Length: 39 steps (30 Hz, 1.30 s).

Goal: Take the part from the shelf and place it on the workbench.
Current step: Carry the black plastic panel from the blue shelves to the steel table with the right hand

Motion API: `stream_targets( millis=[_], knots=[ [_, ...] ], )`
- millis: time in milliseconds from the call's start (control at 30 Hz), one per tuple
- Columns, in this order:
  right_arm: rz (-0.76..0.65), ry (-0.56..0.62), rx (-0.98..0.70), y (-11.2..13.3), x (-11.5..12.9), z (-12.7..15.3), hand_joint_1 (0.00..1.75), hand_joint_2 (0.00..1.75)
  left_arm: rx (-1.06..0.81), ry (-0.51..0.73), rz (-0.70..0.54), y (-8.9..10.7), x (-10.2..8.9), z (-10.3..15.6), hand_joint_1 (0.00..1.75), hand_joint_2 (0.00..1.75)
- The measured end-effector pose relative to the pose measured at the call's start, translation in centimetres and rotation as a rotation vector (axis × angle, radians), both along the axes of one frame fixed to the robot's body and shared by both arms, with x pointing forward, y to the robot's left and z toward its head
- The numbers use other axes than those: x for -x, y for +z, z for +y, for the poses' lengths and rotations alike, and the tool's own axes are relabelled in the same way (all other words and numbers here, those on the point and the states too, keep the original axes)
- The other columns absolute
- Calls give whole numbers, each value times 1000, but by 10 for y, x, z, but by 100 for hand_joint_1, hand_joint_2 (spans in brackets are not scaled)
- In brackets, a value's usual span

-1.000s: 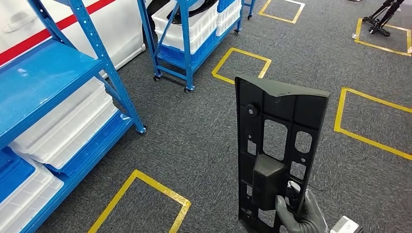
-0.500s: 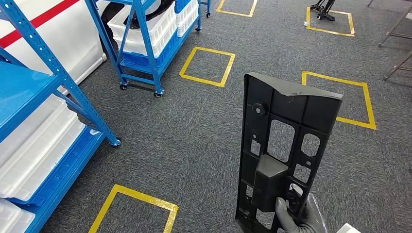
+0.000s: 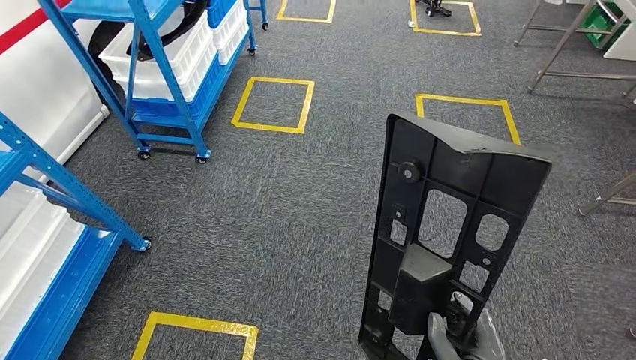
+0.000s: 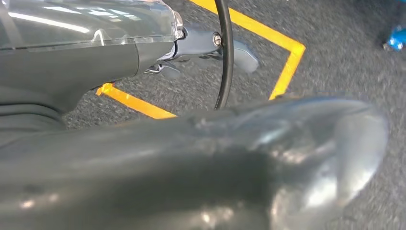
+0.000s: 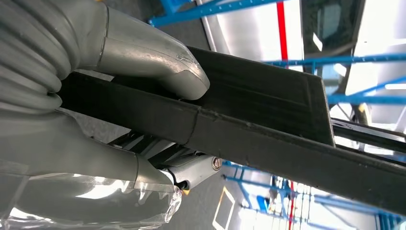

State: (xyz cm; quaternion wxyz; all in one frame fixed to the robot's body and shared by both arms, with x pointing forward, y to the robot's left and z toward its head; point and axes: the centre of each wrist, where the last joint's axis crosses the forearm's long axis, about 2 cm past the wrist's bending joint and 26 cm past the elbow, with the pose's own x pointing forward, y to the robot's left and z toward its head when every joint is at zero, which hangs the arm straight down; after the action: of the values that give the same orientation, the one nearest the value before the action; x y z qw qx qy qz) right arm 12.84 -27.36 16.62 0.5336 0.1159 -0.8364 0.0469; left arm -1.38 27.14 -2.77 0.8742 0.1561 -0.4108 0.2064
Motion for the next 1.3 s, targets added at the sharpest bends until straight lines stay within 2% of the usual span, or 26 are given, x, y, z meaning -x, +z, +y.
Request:
stream_targets(
  millis=[367, 767, 1300],
  knots=[
    [-9, 1, -7, 1, 1, 1, 175, 175, -11, -25, 53, 0, 4, 0, 0, 0],
    [-3, -21, -11, 2, 7, 1, 175, 175, 8, -4, 223, 1, 16, -5, 0, 0],
    [-10, -12, -29, 4, 7, 0, 175, 175, 0, -24, 189, 1, 15, -5, 0, 0]
  ],
)
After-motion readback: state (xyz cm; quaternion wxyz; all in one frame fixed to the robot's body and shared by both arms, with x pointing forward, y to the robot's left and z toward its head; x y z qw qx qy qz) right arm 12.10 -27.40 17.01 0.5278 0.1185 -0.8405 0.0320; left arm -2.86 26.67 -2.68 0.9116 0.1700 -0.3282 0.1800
